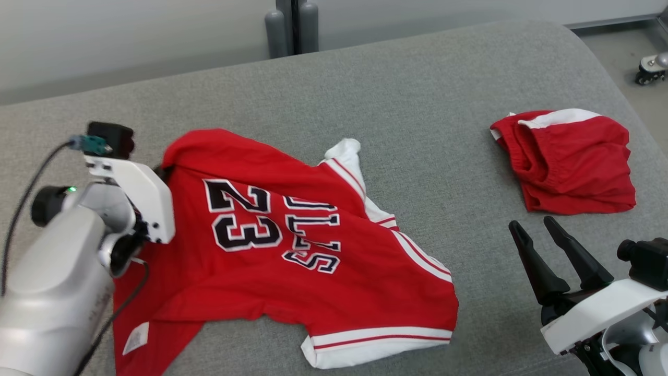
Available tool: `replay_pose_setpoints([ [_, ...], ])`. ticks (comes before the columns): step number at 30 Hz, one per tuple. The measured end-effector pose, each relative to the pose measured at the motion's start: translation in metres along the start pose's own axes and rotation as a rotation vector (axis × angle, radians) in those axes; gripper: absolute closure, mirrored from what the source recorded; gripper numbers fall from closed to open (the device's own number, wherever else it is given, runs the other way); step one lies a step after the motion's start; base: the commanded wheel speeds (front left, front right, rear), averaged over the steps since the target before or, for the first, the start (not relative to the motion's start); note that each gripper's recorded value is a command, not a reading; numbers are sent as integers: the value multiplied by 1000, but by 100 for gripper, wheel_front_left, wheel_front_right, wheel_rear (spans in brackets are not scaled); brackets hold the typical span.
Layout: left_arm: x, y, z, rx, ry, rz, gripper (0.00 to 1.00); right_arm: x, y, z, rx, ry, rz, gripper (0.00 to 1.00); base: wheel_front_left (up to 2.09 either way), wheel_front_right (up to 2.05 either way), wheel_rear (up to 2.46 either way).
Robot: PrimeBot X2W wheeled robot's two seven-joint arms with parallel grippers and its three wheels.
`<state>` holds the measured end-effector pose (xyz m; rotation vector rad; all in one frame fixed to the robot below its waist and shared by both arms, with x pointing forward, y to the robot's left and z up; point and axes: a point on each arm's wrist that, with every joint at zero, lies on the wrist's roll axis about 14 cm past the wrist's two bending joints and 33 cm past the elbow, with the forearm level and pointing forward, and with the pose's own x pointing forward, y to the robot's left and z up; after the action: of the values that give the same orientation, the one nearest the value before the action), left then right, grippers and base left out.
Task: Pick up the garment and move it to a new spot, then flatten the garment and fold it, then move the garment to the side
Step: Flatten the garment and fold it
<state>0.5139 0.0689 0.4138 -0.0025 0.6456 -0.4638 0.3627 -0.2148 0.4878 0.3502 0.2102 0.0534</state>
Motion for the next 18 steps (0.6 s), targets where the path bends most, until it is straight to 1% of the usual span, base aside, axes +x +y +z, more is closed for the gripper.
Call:
replay_pose_setpoints([
  [2,3,12,6,-3,-3,20,100,2,-1,-1,1,2,-3,0,0,0,0],
  [6,10,38,3,-10,31,62,100,6,-4,-4,3,9,-13,0,0,0,0],
  [11,18,56,12,-22,8,102,100,4,-11,-8,5,17,-39,0,0,0,0],
  [12,19,58,13,-26,6,105,73,3,-12,-7,5,13,-43,0,0,0,0],
  [13,19,58,12,-36,3,105,2,2,-13,-6,5,9,-45,0,0,0,0],
  [14,18,57,13,-43,-2,106,0,1,-13,-5,5,6,-46,0,0,0,0],
  [16,16,55,22,-81,-44,91,0,-1,-13,-3,5,-1,-47,0,0,0,0],
  [18,11,56,27,-72,-70,95,0,-3,-13,-1,5,-11,-45,0,0,0,0],
])
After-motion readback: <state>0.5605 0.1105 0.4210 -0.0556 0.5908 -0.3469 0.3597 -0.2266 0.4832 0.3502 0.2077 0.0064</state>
